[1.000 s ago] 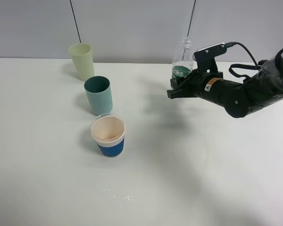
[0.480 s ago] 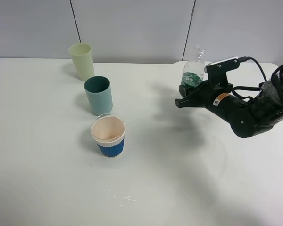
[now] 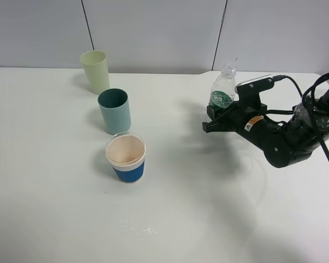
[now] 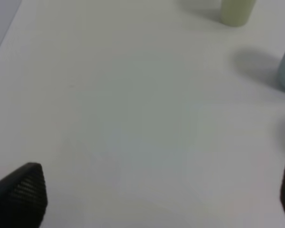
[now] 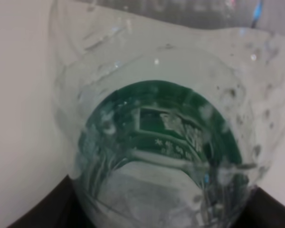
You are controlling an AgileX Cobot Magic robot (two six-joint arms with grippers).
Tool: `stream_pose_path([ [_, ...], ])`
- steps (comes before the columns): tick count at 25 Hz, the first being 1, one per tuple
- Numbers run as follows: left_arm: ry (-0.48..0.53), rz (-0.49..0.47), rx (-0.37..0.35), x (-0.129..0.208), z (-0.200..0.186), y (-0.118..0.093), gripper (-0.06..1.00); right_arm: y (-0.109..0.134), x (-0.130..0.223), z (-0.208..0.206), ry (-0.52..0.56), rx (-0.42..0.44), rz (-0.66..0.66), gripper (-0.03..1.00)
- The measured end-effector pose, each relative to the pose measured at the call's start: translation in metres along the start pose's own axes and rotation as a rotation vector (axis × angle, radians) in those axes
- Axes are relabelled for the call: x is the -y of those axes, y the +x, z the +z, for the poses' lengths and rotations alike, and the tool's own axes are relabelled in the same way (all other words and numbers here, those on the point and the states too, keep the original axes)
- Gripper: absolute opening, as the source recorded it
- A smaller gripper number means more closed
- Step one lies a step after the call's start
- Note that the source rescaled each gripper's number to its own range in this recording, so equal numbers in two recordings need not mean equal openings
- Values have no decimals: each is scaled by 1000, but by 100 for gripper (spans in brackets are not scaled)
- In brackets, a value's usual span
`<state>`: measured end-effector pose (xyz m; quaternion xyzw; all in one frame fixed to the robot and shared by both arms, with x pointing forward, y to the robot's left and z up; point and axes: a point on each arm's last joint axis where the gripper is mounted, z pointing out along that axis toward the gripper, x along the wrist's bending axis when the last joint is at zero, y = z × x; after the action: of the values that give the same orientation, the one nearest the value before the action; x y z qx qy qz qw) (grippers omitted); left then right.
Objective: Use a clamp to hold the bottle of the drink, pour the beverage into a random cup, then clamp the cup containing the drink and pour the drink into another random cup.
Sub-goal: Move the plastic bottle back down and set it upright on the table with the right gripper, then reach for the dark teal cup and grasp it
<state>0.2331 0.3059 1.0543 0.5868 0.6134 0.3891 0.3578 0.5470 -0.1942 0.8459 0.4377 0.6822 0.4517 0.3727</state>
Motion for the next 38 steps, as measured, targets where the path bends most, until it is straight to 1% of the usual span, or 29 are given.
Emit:
stream_pose_path([
  [9,0,0,0,0,0,0,100,0,0,0,0,0,0,1],
  [10,0,0,0,0,0,0,100,0,0,0,0,0,0,10],
  [11,0,0,0,0,0,0,100,0,1,0,8,-1,0,21],
  [14,0,0,0,0,0,0,100,1,8,0,57,-8,-1,73],
  [15,0,0,0,0,0,0,100,1,8,0,59,-8,-1,83],
  [16,0,0,0,0,0,0,100,1,8,0,59,-8,-1,90],
  [17,0,0,0,0,0,0,100,1,8,0,57,-8,-1,94],
  [21,0,0,0,0,0,0,100,-1,-6,-3,21,-4,0,99],
  [27,0,0,0,0,0,0,100,-5,-46,-14,-67,6,-16,99],
  [31,0,0,0,0,0,0,100,-9,-75,-28,-85,14,-74,99],
  [33,0,0,0,0,0,0,100,-13,-89,-37,-88,36,-105,99],
  [36,0,0,0,0,0,0,100,-18,-110,-51,-124,69,-150,99],
  [38,0,0,0,0,0,0,100,-20,-128,-63,-178,87,-176,99],
])
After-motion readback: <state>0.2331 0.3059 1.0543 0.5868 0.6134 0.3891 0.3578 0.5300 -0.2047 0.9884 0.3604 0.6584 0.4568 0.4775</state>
